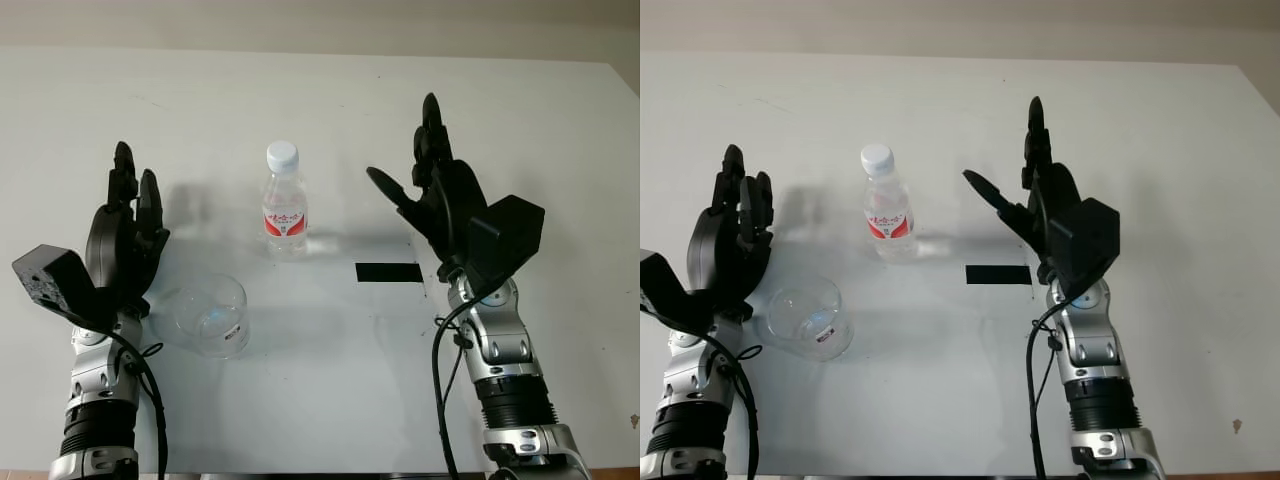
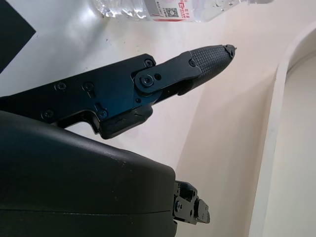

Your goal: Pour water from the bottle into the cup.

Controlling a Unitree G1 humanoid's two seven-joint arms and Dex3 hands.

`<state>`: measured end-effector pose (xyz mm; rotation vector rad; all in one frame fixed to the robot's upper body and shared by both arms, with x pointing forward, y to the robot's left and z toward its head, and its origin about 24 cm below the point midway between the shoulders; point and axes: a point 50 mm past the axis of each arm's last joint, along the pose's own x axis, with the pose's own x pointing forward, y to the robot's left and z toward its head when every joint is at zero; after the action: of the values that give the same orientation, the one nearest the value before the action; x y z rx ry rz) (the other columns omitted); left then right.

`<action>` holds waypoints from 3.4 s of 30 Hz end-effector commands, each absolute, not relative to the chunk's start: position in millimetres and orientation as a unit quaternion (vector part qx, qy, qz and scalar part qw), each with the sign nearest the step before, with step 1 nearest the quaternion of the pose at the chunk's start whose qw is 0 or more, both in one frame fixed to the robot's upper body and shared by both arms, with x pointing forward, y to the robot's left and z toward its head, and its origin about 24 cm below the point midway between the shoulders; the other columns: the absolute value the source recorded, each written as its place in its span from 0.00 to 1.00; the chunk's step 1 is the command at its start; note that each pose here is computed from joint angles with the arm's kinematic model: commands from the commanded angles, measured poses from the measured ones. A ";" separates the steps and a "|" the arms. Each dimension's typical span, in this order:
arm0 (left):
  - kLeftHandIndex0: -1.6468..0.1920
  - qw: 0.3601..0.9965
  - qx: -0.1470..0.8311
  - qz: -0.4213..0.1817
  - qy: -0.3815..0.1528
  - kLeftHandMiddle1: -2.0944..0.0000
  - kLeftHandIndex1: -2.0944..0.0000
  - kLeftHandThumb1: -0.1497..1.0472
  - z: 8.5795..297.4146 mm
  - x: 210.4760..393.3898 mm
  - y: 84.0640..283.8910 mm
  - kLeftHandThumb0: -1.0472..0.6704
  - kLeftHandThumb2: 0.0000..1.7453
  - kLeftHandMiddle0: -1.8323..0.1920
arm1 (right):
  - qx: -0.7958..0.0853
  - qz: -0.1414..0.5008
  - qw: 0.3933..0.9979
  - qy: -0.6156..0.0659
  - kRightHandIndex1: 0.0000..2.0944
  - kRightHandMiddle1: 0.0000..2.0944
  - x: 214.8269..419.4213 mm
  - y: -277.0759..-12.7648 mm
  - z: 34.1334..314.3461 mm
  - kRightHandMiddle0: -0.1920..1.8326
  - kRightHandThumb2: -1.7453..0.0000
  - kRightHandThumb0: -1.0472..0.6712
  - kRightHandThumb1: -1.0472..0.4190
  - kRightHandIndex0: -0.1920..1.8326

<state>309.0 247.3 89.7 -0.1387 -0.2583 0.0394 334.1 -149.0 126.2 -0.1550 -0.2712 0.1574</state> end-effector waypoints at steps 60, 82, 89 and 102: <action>1.00 0.989 -0.065 0.035 -0.131 0.98 0.98 1.00 89.2 303.2 249.6 0.25 0.31 0.96 | -0.010 0.408 0.910 -0.076 0.03 0.05 370.3 -42.8 111.8 0.10 0.98 0.22 0.19 0.06; 1.00 0.988 -0.059 0.043 -0.135 0.97 0.98 1.00 88.4 304.2 248.7 0.26 0.32 0.96 | -0.176 0.415 0.883 -0.132 1.00 1.00 363.2 -30.0 111.4 0.85 0.84 0.35 0.00 0.91; 0.99 0.988 -0.059 0.043 -0.134 0.97 0.97 1.00 87.4 305.2 249.8 0.24 0.31 0.95 | -0.205 0.372 0.890 -0.163 1.00 1.00 365.2 -32.4 117.5 0.79 0.73 0.35 0.00 0.90; 1.00 0.988 -0.069 0.040 -0.136 0.98 0.98 1.00 87.7 306.9 248.1 0.24 0.30 0.96 | -0.306 0.246 0.864 -0.315 1.00 1.00 379.9 -50.1 177.6 0.44 0.69 0.36 0.00 0.68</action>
<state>307.4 248.6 92.0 -0.1240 -0.2848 0.0794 381.1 -54.5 165.4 -0.6133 -0.5876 0.5133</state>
